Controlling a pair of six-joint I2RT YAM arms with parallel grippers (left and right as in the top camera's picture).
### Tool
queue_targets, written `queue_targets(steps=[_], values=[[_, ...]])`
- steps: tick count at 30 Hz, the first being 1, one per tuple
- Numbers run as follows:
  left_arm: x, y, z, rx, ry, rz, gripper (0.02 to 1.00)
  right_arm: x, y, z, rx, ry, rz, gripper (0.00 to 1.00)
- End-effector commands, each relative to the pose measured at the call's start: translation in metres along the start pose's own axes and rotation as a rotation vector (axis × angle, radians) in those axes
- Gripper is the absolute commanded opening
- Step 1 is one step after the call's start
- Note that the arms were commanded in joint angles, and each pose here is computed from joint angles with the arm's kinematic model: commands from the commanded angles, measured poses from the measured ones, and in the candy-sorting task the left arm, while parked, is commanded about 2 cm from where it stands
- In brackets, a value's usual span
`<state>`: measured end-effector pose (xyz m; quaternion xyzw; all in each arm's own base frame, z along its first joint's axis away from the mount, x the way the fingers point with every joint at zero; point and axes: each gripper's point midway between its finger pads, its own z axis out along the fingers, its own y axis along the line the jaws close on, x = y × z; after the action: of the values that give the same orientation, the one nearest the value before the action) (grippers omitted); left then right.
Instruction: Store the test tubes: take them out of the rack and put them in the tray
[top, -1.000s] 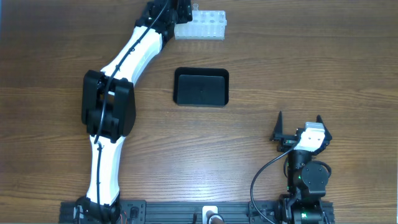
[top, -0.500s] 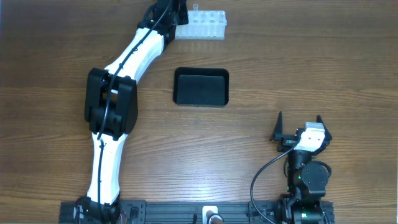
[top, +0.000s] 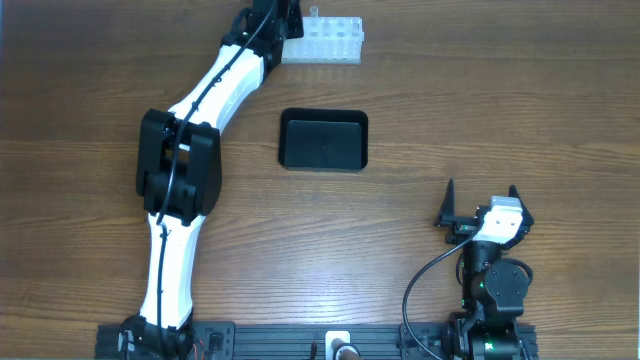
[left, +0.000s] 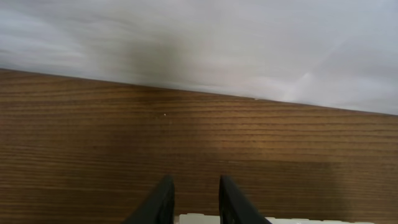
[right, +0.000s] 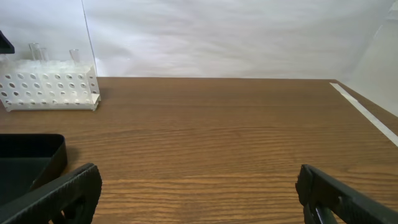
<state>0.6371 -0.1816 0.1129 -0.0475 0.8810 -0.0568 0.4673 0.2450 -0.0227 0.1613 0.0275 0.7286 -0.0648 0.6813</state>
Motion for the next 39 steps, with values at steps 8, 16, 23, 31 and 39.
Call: queue_targets(steps=[8,16,23,31,39], values=[[-0.009,-0.010,0.001,0.043,-0.029,-0.007,0.159,0.002,0.000,0.000,0.000,0.001,0.010,0.991],[-0.010,-0.012,0.001,0.046,-0.032,-0.007,0.132,0.002,0.000,0.000,0.000,0.001,0.010,0.993],[-0.021,-0.014,-0.006,0.055,-0.058,-0.013,0.097,0.002,0.000,0.000,0.000,0.001,0.010,0.991],[-0.101,-0.026,-0.075,0.112,-0.205,-0.045,0.062,0.002,0.000,0.000,0.000,0.001,0.010,0.993],[-0.204,-0.031,-0.207,0.192,-0.440,-0.092,0.042,0.002,0.000,0.000,0.000,0.001,0.010,0.991]])
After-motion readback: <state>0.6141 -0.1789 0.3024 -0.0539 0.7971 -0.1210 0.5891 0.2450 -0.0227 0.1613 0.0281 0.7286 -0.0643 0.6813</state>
